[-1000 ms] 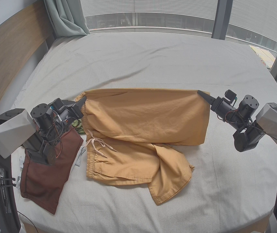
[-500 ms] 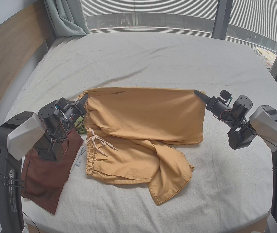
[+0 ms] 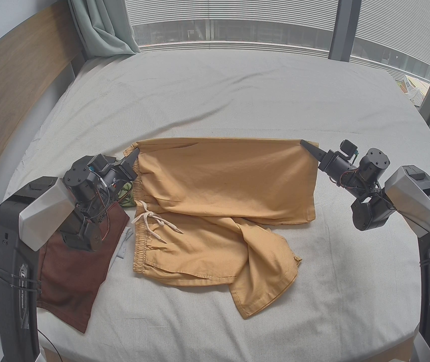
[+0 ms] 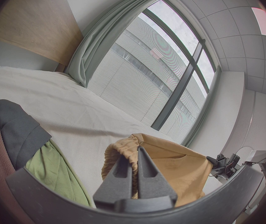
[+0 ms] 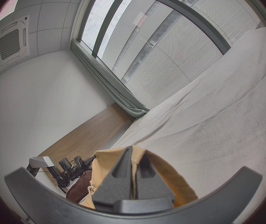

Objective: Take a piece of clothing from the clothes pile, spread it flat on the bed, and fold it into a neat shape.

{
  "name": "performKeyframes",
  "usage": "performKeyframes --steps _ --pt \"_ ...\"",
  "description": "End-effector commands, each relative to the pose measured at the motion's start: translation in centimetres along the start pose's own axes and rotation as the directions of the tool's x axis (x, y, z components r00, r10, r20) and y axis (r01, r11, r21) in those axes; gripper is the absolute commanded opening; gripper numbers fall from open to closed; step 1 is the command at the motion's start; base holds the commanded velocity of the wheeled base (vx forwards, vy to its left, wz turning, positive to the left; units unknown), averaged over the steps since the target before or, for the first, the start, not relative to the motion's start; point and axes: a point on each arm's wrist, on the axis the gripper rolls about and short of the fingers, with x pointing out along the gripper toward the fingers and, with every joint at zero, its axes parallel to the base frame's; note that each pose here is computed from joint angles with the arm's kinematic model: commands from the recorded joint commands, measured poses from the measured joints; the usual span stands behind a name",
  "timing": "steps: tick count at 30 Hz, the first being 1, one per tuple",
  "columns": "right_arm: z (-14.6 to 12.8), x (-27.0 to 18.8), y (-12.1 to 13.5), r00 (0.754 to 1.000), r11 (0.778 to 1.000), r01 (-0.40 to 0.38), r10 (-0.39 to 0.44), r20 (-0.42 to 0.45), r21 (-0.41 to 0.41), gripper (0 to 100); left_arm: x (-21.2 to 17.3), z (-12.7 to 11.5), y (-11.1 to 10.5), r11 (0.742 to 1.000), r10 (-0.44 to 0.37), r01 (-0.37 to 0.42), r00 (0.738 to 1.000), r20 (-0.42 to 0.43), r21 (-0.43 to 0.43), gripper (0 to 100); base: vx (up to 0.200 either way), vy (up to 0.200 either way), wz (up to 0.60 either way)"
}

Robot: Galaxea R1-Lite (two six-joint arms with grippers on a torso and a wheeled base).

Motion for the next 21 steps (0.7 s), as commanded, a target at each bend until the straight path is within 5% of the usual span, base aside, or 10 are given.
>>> performKeyframes --steps 1,5,6,8,9,21 --pt "0.0 0.0 0.0 1.000 1.000 0.000 0.000 0.001 -0.001 0 0.0 -0.2 0.0 1.000 -0.004 0.004 1.000 -0.004 -0.004 0 0.000 0.000 0.00" --pt "-0.1 0.0 -0.2 1.000 1.000 0.003 -0.003 0.004 -0.002 0 0.1 -0.2 0.0 1.000 -0.006 0.006 1.000 -0.003 -0.013 0 0.000 0.000 0.00" --pt "-0.1 0.1 -0.2 1.000 1.000 0.004 -0.004 0.006 -0.003 0 0.2 -0.1 0.0 1.000 -0.009 0.009 1.000 0.002 -0.011 100 0.000 0.000 0.00" --pt "-0.1 0.2 -0.3 1.000 1.000 0.002 -0.002 0.010 -0.006 0 0.4 -0.3 0.1 1.000 -0.012 0.012 1.000 0.006 -0.010 100 0.000 0.000 0.00" --pt "0.0 0.2 -0.4 1.000 1.000 0.006 -0.006 0.010 -0.007 100 0.4 -0.3 0.1 1.000 -0.014 0.014 1.000 0.006 -0.010 100 0.000 0.000 0.00" --pt "0.2 -0.9 -0.9 0.999 0.999 0.036 -0.036 0.013 -0.013 100 0.3 0.1 -1.2 0.999 -0.009 0.008 1.000 -0.022 -0.049 100 0.000 0.000 0.00"
